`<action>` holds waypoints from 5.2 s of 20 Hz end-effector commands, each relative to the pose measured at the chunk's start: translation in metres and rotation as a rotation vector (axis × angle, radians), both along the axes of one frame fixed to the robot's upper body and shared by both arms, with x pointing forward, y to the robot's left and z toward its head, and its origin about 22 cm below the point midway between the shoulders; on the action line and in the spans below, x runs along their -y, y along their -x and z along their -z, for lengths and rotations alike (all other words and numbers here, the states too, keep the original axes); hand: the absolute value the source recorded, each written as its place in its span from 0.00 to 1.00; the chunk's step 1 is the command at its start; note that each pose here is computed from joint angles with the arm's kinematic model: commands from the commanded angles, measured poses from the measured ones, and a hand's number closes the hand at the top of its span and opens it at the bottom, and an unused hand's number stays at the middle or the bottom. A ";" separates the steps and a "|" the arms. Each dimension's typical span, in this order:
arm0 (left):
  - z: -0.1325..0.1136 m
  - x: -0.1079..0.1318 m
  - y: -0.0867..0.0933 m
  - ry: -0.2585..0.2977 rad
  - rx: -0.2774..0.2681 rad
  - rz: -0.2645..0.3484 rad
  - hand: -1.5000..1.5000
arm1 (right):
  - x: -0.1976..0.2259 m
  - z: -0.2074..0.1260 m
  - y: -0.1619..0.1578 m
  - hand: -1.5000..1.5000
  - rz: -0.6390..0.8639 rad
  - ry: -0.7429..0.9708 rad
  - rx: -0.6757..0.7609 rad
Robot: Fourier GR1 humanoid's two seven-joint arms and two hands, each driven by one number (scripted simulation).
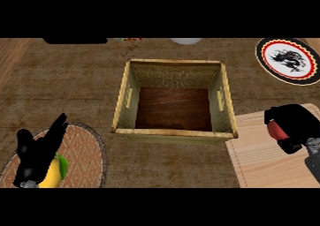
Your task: Pick the bell pepper from the cutting board and place it in the basket
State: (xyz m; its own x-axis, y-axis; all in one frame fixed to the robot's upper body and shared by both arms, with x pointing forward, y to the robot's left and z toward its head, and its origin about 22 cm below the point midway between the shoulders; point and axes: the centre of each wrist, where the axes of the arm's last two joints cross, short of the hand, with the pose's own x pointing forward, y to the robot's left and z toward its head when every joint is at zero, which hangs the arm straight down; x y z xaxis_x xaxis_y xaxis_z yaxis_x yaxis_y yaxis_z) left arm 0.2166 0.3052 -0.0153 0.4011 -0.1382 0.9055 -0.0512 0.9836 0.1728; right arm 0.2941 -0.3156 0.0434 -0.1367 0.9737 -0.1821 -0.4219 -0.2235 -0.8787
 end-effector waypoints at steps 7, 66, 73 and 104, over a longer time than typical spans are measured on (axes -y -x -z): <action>0.022 0.006 0.016 0.022 -0.134 -0.002 0.50 | -0.180 0.011 0.024 1.00 -0.079 -0.191 0.023; 0.020 0.016 0.008 0.026 -0.133 0.008 0.50 | -0.303 -0.285 -0.006 1.00 0.602 -1.162 0.767; 0.018 0.020 0.012 0.026 -0.137 0.003 0.50 | -0.295 -0.236 -0.013 1.00 0.597 -1.184 0.757; 0.027 0.009 0.032 0.034 -0.142 -0.052 0.50 | -0.176 -0.241 0.045 0.00 0.801 -1.028 0.994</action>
State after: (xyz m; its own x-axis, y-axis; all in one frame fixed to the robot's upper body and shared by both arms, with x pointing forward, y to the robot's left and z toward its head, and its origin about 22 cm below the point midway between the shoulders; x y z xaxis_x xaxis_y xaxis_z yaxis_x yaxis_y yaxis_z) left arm 0.2018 0.3069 -0.0162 0.4296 -0.1310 0.8935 -0.0862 0.9790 0.1849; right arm 0.2737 -0.1217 0.2722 0.0775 0.5752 0.8144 0.6329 0.6028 -0.4859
